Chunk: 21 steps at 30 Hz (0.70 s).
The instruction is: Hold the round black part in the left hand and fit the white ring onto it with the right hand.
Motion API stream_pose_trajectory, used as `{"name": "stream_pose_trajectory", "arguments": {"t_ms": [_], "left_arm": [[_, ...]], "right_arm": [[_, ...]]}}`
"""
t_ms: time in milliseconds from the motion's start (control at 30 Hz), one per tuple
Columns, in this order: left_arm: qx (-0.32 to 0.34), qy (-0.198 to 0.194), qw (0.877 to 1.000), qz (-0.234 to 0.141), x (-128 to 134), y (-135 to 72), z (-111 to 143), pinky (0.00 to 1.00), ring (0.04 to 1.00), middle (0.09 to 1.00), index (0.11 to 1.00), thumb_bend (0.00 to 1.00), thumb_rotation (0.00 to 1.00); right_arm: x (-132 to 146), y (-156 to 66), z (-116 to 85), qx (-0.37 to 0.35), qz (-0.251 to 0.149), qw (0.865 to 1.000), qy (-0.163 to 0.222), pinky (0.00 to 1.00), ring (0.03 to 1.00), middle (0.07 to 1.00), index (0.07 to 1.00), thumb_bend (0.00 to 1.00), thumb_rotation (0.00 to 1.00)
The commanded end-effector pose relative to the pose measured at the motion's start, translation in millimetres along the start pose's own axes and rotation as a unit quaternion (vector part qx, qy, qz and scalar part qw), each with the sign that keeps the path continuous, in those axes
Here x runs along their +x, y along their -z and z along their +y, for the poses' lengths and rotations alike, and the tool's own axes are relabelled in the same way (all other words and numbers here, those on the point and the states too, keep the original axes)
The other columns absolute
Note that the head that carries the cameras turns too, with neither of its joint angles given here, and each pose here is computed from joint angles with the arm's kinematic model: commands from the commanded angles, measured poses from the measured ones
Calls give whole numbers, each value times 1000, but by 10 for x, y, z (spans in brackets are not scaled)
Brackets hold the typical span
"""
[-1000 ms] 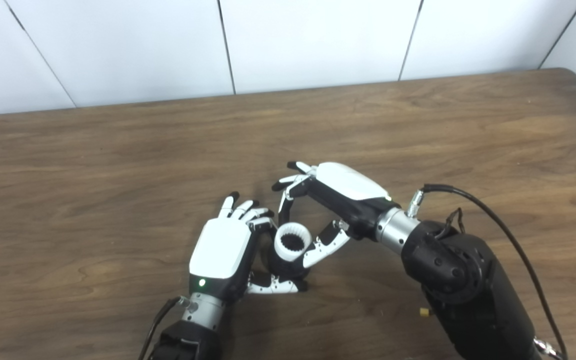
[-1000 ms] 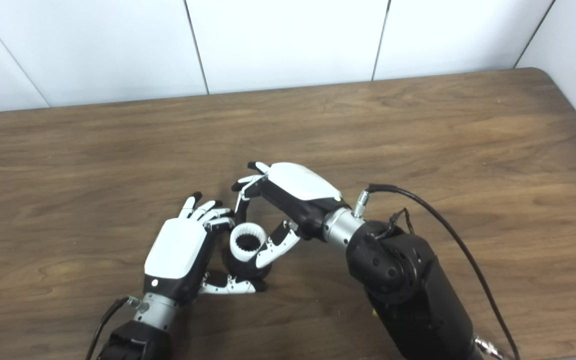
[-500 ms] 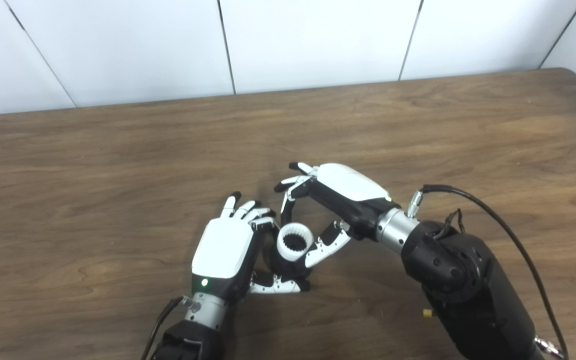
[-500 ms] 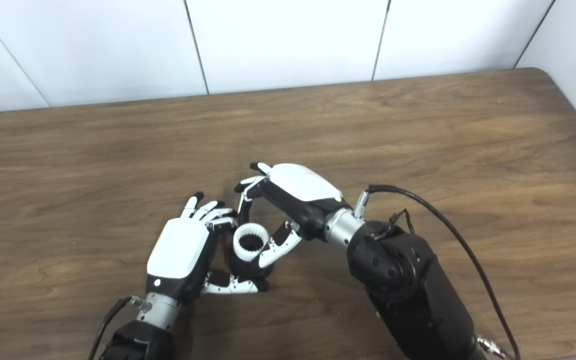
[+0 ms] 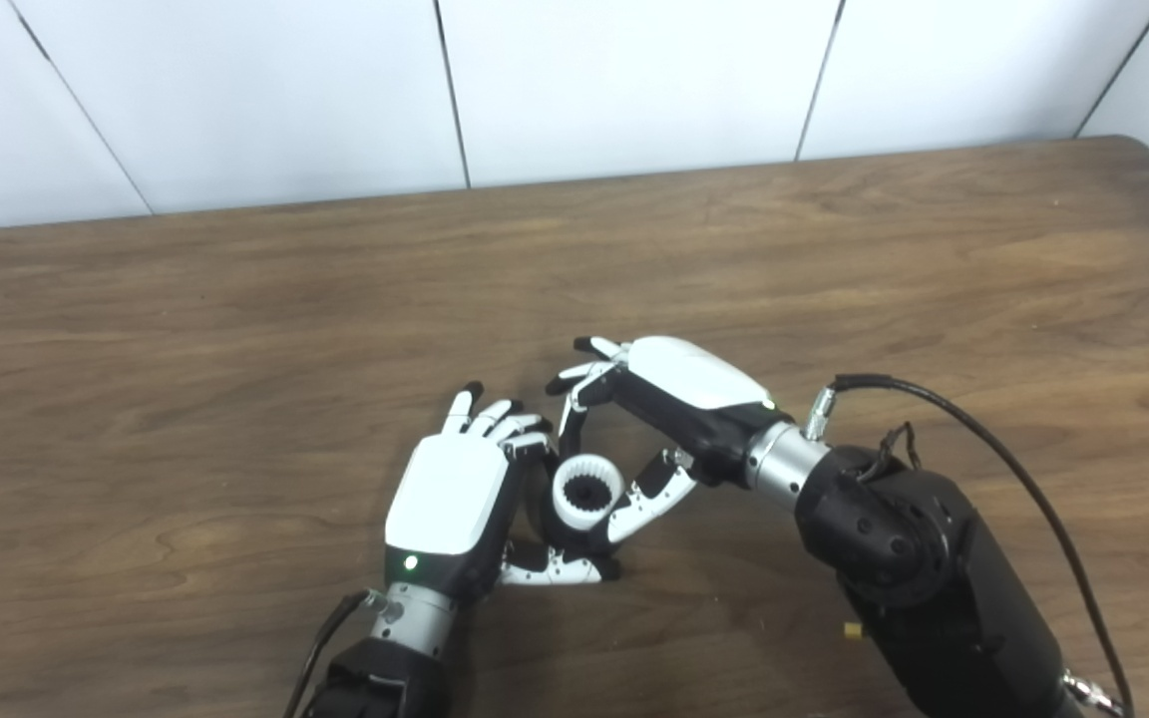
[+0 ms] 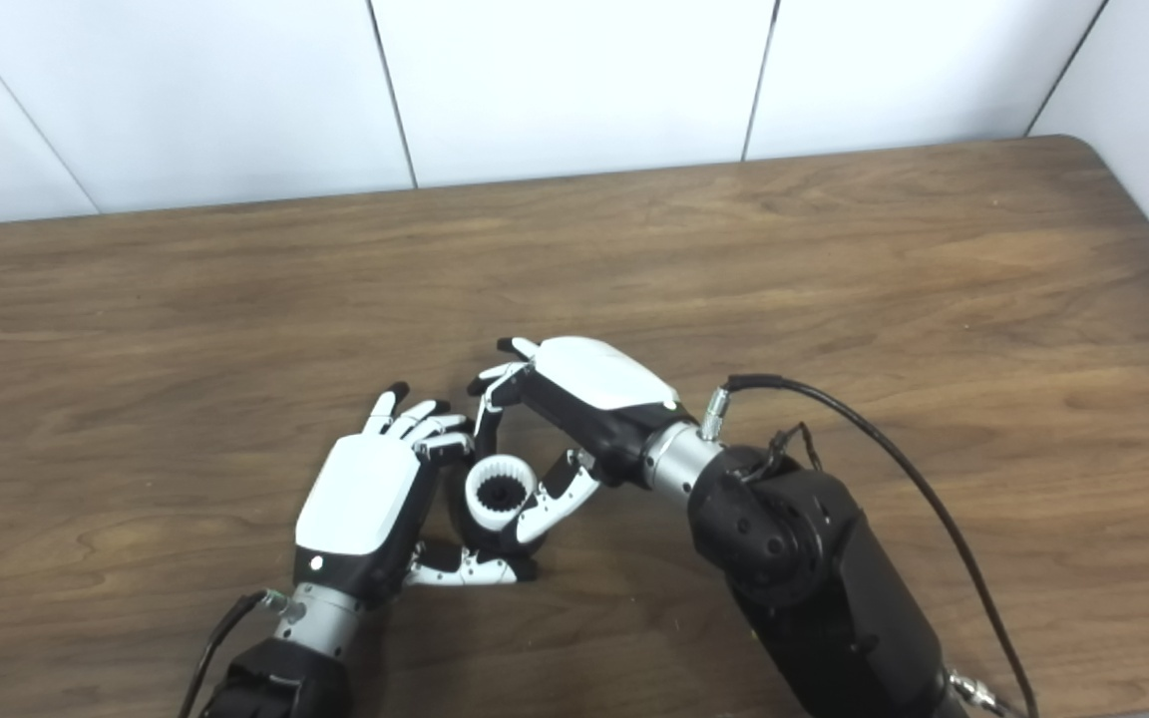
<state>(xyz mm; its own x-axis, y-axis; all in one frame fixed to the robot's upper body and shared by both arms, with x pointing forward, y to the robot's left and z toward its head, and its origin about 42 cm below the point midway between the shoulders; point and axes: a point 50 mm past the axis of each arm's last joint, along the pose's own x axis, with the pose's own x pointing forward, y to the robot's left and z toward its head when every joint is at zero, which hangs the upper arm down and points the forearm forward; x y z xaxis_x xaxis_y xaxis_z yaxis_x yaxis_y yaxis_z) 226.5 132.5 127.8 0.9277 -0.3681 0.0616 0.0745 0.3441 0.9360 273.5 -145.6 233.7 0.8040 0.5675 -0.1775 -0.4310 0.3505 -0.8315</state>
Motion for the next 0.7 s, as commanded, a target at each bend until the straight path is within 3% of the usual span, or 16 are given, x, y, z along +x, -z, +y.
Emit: {"name": "stream_pose_trajectory", "arguments": {"t_ms": [0,667], "left_arm": [[5,17,1000,-6,5,-39,-34,1000,873,774,483,525,58],[3,17,1000,-7,23,-67,-39,1000,876,773,483,525,58]], "right_arm": [[6,-69,-90,-12,-22,999,22,1000,997,851,484,522,129],[27,-17,-77,-14,-19,999,24,1000,992,850,484,522,130]]}}
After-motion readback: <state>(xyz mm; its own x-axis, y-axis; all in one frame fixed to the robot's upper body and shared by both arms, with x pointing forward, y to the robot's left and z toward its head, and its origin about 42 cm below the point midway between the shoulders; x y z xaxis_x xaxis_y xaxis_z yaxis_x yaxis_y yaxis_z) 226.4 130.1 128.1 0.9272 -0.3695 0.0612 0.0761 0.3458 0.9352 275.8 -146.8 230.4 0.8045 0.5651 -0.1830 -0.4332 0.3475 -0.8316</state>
